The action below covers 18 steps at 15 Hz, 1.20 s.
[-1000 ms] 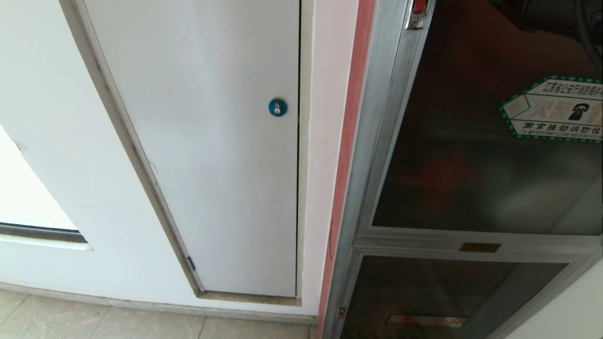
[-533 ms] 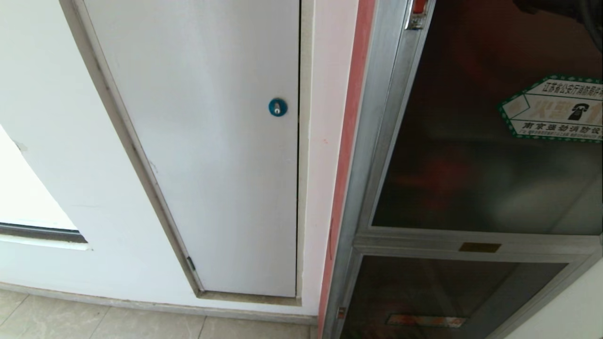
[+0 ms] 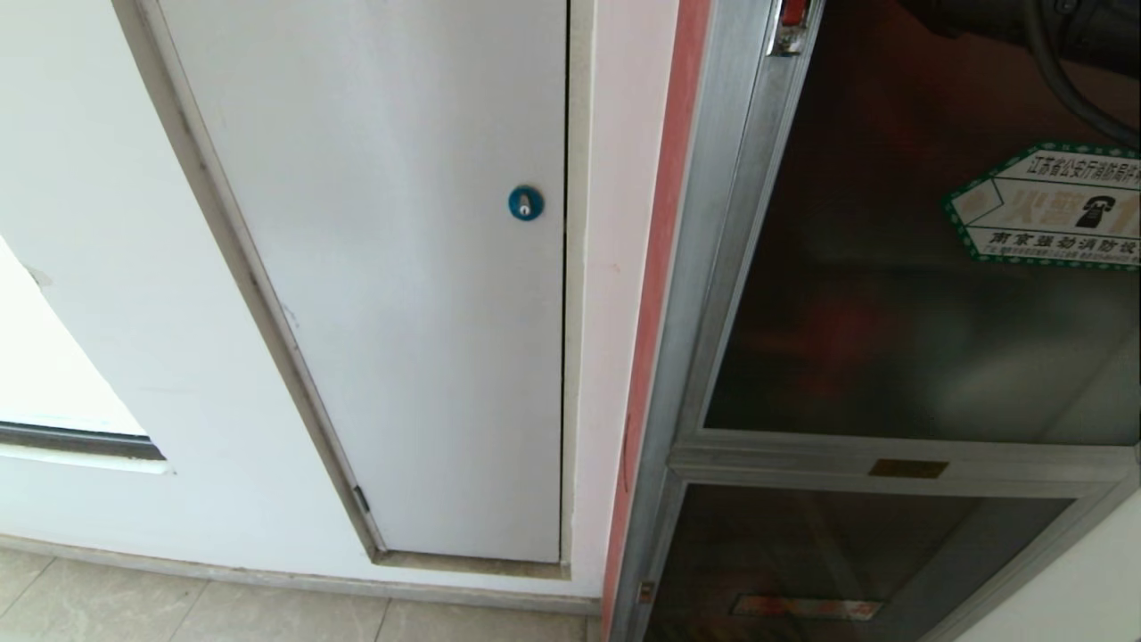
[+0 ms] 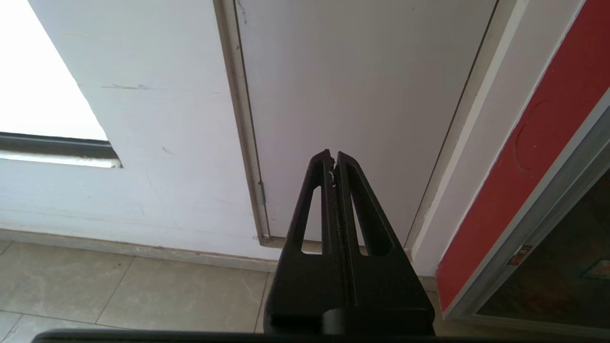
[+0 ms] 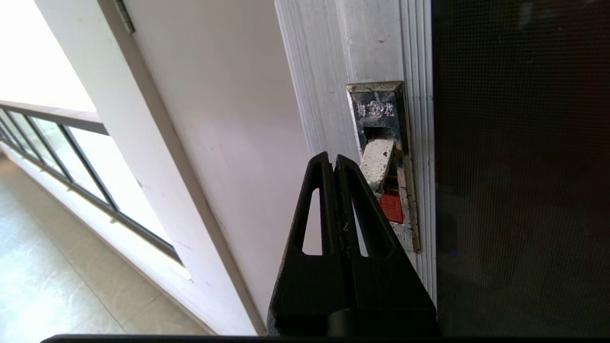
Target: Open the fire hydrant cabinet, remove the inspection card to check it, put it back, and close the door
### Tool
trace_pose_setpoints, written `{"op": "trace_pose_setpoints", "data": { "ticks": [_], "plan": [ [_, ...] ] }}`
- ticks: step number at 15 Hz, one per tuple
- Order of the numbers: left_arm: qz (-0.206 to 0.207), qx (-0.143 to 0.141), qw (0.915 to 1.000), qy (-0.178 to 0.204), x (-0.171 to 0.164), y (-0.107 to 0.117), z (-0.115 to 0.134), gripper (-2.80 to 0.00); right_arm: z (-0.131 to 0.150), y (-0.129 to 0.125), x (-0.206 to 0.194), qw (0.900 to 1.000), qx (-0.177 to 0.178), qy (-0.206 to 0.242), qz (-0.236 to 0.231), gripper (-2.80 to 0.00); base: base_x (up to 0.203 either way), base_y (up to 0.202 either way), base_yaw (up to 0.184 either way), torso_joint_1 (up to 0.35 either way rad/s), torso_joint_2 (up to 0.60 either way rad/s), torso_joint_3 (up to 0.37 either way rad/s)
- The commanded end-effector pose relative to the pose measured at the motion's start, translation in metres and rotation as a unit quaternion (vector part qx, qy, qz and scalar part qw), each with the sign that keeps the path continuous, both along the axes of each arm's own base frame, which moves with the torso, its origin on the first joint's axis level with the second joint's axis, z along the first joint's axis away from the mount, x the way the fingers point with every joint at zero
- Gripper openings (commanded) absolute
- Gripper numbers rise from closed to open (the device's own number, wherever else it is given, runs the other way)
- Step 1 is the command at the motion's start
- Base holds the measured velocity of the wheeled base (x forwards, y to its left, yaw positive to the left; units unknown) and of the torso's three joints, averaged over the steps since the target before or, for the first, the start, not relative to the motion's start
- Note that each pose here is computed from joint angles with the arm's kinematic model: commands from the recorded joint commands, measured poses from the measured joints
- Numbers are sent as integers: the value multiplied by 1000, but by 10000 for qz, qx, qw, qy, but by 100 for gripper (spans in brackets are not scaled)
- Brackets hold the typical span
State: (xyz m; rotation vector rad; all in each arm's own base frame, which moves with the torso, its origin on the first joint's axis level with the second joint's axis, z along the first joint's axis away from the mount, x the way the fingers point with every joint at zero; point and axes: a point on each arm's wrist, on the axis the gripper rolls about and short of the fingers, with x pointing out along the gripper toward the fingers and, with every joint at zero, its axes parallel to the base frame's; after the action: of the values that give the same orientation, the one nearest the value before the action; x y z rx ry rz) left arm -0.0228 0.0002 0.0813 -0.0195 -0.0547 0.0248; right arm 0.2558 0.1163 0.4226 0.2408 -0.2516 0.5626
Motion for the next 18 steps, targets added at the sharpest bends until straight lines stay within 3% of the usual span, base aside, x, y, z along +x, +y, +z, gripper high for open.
{"op": "trace_pose_setpoints", "data": {
  "ticks": [1,18],
  "plan": [
    [4,-4,10000,88,1,0,-5,-280,-1,1,2,10000,1,13,-1,-280,0,0,0,0,0,0],
    [4,-4,10000,89,1,0,-5,-280,-14,-8,25,9993,3,258,-271,-280,0,0,0,0,0,0]
  ]
}}
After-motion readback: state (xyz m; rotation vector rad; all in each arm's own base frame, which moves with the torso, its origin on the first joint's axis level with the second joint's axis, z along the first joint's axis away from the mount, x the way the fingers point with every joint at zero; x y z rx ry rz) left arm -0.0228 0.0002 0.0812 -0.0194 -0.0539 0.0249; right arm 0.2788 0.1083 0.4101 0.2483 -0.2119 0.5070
